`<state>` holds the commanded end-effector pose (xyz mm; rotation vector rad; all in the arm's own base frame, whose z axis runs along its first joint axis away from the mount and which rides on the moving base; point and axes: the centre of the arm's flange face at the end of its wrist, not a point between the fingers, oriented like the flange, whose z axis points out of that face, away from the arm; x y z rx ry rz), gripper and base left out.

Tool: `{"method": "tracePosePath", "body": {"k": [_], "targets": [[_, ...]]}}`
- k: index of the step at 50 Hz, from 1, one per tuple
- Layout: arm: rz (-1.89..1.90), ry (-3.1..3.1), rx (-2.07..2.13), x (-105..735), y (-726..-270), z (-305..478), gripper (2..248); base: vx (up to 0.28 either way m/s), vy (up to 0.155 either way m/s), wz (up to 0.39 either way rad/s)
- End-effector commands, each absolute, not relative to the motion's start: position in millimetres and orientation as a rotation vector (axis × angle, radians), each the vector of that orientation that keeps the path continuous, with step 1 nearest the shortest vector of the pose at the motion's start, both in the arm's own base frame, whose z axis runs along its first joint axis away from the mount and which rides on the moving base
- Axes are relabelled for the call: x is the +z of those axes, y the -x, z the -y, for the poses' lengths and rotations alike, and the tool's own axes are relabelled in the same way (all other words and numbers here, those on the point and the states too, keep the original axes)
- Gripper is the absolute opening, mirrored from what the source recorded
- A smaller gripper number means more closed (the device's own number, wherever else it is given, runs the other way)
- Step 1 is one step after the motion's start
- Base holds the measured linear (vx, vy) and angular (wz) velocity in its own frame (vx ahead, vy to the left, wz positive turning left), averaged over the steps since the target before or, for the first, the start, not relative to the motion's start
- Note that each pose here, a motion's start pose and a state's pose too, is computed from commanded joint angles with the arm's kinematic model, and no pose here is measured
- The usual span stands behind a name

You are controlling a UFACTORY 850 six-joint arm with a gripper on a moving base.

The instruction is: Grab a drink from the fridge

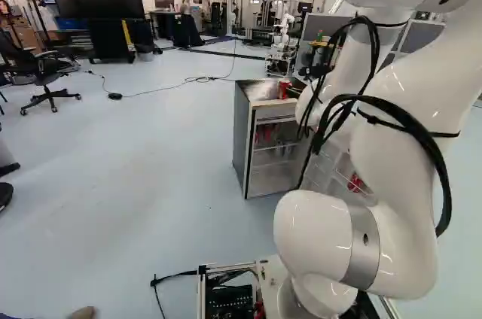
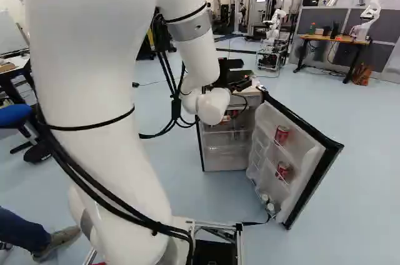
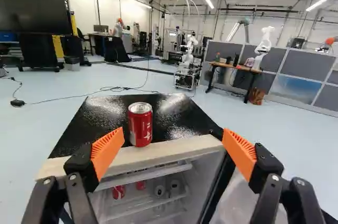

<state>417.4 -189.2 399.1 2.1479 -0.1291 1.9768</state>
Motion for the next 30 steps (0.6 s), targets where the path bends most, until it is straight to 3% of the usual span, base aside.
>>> {"method": "tracePosePath", "body": {"k": [30], "targets": [[0.229, -2.130, 1.866, 421, -396, 231, 247, 0.000, 0.000, 0.000]]}}
